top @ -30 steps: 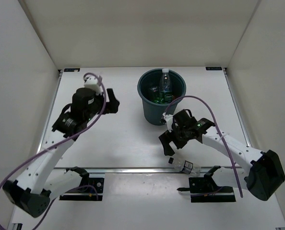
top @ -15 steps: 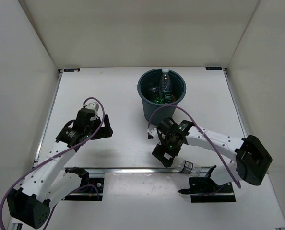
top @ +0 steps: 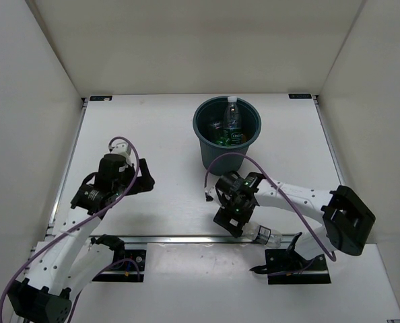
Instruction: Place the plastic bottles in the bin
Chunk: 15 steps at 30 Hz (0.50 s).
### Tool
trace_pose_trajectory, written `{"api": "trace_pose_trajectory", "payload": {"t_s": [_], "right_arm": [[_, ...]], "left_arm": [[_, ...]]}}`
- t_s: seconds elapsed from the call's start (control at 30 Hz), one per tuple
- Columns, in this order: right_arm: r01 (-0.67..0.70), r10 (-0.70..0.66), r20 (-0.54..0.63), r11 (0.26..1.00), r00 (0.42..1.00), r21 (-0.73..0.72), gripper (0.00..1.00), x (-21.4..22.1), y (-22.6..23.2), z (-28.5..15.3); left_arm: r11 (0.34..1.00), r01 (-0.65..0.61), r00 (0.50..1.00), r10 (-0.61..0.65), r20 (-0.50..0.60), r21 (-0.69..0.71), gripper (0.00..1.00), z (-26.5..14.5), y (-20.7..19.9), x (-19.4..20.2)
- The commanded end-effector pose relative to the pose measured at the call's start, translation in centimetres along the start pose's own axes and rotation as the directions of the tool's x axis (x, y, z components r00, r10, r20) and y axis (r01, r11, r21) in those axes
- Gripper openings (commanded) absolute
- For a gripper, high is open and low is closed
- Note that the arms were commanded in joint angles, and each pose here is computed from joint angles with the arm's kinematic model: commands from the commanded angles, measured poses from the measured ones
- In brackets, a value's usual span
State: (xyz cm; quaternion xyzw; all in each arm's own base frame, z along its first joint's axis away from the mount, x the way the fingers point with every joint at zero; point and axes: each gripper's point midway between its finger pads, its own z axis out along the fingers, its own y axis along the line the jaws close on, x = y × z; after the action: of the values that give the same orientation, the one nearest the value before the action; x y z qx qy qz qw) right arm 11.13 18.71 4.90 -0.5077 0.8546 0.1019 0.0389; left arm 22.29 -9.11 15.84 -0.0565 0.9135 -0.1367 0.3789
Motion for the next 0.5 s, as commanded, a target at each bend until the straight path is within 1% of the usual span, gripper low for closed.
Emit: {"api": "trace_pose_trajectory", "payload": {"t_s": [0.0,0.03,0.07,0.13,0.2,0.3,0.37,0.4,0.43,0.47], "right_arm": [[0.003,-0.003,-0.007,1.0,1.0,-0.001,0.85,0.0,0.0,0.2],[0.01,-0.01,-0.013,1.0,1.0,-0.008,0.84,0.2,0.0,0.3],[0.009,-0.009,-0.011,1.0,1.0,0.0,0.79,0.1,-0.1,0.2],[0.011,-0.011,-0.007,1.0,1.0,-0.004,0.52,0.1,0.2,0.3],[0.009,-0.009,-0.032,1.0,0.999,-0.002,0.51,0.7,0.2,0.5],[0.015,-0.015,-0.037,1.0,0.999,-0.011,0.53,0.4,0.2,0.8],[0.022,-0.022,-0.064,1.0,0.998,-0.005,0.54,0.7,0.2,1.1],[0.012,-0.012,-0.081,1.0,0.997,-0.006,0.53,1.0,0.1,1.2],[0.026,-0.027,-0.072,1.0,0.997,-0.011,0.53,0.8,0.4,1.2],[0.018,-0.018,-0.075,1.0,0.997,-0.004,0.5,0.9,0.2,1.3]], "left_arm": [[1.0,0.001,1.0,-0.001,0.03,-0.015,0.98,-1.1,0.2,-0.9],[0.999,0.002,1.0,-0.001,0.029,-0.034,0.99,-1.2,0.6,-0.7],[0.999,0.003,0.999,-0.001,0.042,-0.047,0.99,-1.4,0.8,-1.0],[0.998,0.002,0.999,0.001,0.034,-0.07,0.99,-1.6,1.3,-0.7],[0.998,0.004,0.999,-0.002,0.035,-0.062,0.99,-1.8,1.3,-0.5],[0.998,0.022,0.997,-0.018,0.072,-0.059,0.99,-2.4,1.4,-1.0],[0.997,0.023,0.997,-0.018,0.07,-0.07,0.98,-2.6,1.6,-1.0],[0.997,0.023,0.997,-0.017,0.081,-0.073,0.99,-3.0,1.5,-1.2],[0.996,0.028,0.996,-0.021,0.083,-0.083,0.99,-3.0,1.8,-1.1],[0.995,0.022,0.997,-0.015,0.08,-0.093,0.99,-3.3,1.9,-1.1]]}}
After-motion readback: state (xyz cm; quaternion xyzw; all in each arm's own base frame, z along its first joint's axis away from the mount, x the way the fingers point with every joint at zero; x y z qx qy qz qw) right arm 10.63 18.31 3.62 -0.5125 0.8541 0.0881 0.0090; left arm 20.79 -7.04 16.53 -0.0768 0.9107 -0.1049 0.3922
